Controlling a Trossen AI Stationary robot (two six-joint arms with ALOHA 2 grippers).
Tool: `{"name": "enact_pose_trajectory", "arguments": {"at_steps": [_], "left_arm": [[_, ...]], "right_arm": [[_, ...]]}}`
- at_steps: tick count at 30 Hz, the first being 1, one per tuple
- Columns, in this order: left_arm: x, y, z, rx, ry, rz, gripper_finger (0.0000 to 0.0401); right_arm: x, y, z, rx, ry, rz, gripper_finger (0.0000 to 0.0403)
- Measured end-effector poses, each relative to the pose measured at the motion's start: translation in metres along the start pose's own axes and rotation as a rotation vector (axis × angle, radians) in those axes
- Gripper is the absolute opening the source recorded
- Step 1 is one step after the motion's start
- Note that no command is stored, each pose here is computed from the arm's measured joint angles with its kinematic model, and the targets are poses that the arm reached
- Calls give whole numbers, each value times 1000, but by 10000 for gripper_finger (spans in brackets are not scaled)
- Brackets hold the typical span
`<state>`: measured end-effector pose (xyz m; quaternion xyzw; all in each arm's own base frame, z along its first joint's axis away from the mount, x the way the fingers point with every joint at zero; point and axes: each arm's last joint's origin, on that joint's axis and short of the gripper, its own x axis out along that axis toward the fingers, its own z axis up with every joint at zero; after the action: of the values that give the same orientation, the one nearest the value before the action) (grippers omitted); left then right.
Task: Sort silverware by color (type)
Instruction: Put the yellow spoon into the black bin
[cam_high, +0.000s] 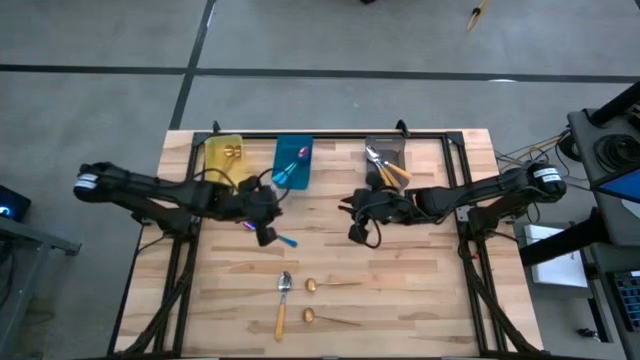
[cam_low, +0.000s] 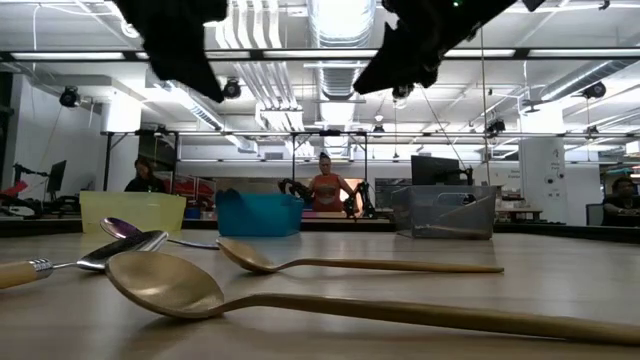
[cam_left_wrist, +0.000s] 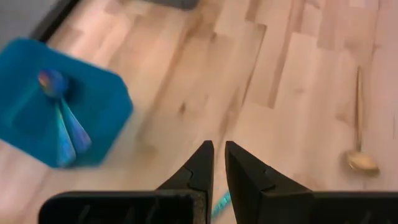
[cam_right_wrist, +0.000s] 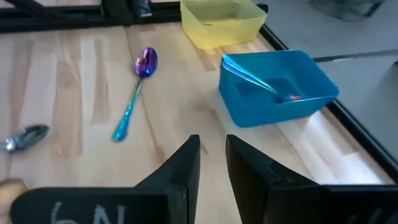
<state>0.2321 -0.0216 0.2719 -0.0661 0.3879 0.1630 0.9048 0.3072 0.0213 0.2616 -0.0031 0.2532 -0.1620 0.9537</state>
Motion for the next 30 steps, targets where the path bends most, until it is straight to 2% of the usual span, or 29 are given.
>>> {"name": "enact_pose_trajectory", "arguments": {"at_steps": [5,9,13,19,23,30], "left_arm": [[0,-3,-27,-18,45,-20,23],[4,-5,-47,-29,90,-23,23],[8,-9,-60,-69,128,-40,23],[8,-21,-73,-114,187,-112,23],[4,-32,-81,-104,207,-143,23],[2,-55,-91,-103,204,-219,23]], "right_arm": [[15,9,7,24,14,40,68],[30,21,18,29,37,156,68],[46,33,26,-2,130,240,68],[65,53,29,-99,340,232,68],[73,64,24,-154,453,228,68],[85,84,9,-157,503,235,68]]}}
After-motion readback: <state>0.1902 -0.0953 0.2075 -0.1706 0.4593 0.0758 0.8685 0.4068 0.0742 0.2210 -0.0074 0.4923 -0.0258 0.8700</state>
